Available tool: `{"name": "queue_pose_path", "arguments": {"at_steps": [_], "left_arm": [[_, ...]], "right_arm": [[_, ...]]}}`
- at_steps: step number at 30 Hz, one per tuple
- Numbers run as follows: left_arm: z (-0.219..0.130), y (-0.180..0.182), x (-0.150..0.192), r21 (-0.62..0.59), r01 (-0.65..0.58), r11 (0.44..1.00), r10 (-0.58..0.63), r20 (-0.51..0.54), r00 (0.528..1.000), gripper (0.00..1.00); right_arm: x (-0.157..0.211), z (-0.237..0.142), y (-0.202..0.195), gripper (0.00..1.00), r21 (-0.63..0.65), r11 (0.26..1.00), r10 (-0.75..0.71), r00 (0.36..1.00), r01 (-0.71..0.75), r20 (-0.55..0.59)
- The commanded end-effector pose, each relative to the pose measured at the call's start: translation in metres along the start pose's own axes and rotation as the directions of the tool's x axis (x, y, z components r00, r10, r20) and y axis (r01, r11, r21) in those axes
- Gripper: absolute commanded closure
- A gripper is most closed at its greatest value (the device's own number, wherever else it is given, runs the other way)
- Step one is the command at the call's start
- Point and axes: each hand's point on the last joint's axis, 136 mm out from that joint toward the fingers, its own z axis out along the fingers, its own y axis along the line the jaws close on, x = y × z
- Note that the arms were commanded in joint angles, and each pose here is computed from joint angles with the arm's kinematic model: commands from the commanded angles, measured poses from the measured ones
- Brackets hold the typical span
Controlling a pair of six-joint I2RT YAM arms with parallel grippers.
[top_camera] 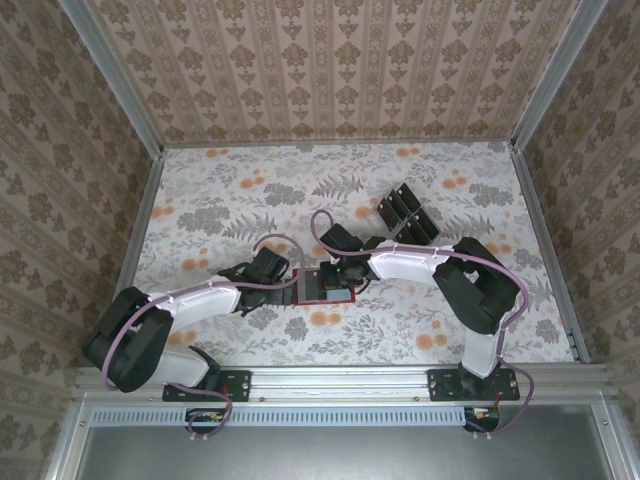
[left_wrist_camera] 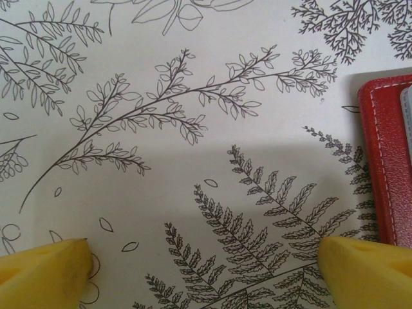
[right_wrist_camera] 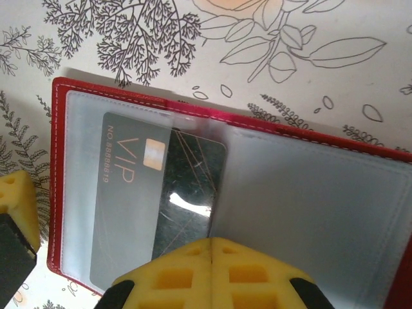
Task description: Put the credit cards into the card holder
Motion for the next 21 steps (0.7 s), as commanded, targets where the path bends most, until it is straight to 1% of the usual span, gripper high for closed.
{"name": "queue_pose_path", "arguments": {"at_steps": [1, 21], "left_arm": [[0.009, 0.001, 0.013, 0.007, 0.005, 1.000, -0.004, -0.037, 0.999, 0.00], [0.013, -0.001, 0.017, 0.014, 0.002, 1.000, -0.001, -0.048, 0.999, 0.00]], "right_arm": [[0.001, 0.005, 0.006, 1.00, -0.005, 1.000, -0.014, 1.000, 0.014, -0.021], [-0.004, 0.014, 0.036, 1.00, -0.112, 0.993, 0.018, 0.999, -0.021, -0.030]]}}
